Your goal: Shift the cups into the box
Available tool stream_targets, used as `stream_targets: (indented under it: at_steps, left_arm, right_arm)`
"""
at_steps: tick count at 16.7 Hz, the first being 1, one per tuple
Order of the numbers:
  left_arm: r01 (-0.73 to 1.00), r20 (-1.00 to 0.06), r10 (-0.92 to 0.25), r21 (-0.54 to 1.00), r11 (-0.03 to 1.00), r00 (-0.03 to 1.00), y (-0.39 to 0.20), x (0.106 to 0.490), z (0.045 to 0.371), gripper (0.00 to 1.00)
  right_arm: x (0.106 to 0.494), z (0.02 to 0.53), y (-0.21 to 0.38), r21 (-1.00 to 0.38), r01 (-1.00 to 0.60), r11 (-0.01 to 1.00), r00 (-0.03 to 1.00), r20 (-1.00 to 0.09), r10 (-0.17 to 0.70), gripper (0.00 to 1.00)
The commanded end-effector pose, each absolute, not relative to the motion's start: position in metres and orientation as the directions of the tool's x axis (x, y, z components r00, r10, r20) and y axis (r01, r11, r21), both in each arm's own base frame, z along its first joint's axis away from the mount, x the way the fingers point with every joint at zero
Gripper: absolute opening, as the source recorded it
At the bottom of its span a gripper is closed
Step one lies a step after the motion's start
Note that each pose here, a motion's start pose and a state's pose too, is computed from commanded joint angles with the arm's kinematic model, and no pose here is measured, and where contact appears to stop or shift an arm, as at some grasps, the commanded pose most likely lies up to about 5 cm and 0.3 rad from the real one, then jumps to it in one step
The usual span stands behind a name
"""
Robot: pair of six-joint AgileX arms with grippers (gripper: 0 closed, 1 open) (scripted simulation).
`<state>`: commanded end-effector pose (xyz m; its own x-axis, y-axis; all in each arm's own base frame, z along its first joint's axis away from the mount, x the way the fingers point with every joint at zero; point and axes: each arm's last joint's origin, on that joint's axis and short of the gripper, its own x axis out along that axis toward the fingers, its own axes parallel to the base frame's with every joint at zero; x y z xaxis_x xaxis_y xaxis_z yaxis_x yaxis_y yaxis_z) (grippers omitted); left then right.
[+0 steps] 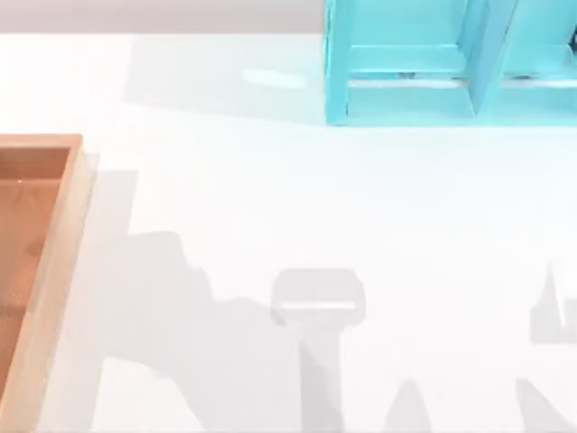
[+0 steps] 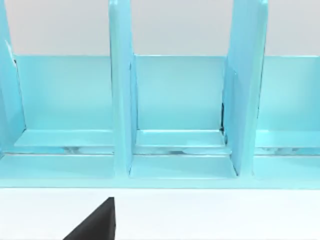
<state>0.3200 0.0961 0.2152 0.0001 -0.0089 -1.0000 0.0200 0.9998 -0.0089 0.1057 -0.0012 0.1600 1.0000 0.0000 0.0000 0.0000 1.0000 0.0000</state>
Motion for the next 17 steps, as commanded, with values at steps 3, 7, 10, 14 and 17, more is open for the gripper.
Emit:
stream_targets:
  at_steps: [3, 7, 10, 14, 17]
  left_arm:
    - [0.021, -1.0, -0.009, -0.009, 1.0, 0.0, 0.096, 0.32, 0.215, 1.0]
    - [0.017, -1.0, -0.006, -0.006, 1.0, 0.004, 0.097, 0.323, 0.234, 1.0]
    - [0.017, -1.0, -0.011, -0.011, 1.0, -0.003, 0.099, 0.326, 0.262, 1.0]
    - [0.02, -1.0, -0.009, -0.009, 1.0, 0.003, 0.096, 0.322, 0.306, 1.0]
    - [0.021, -1.0, -0.009, -0.009, 1.0, 0.0, 0.096, 0.32, 0.315, 1.0]
  right_arm:
    - [0.106, 0.16, -0.001, 0.0, 0.0, 1.0, 1.0, 0.0, 0.0, 1.0]
    - [0.106, 0.16, -0.001, 0.0, 0.0, 1.0, 1.0, 0.0, 0.0, 1.0]
    - [0.106, 0.16, -0.001, 0.0, 0.0, 1.0, 1.0, 0.0, 0.0, 1.0]
    - [0.106, 0.16, -0.001, 0.0, 0.0, 1.0, 1.0, 0.0, 0.0, 1.0]
    - [0.106, 0.16, -0.001, 0.0, 0.0, 1.0, 1.0, 0.0, 0.0, 1.0]
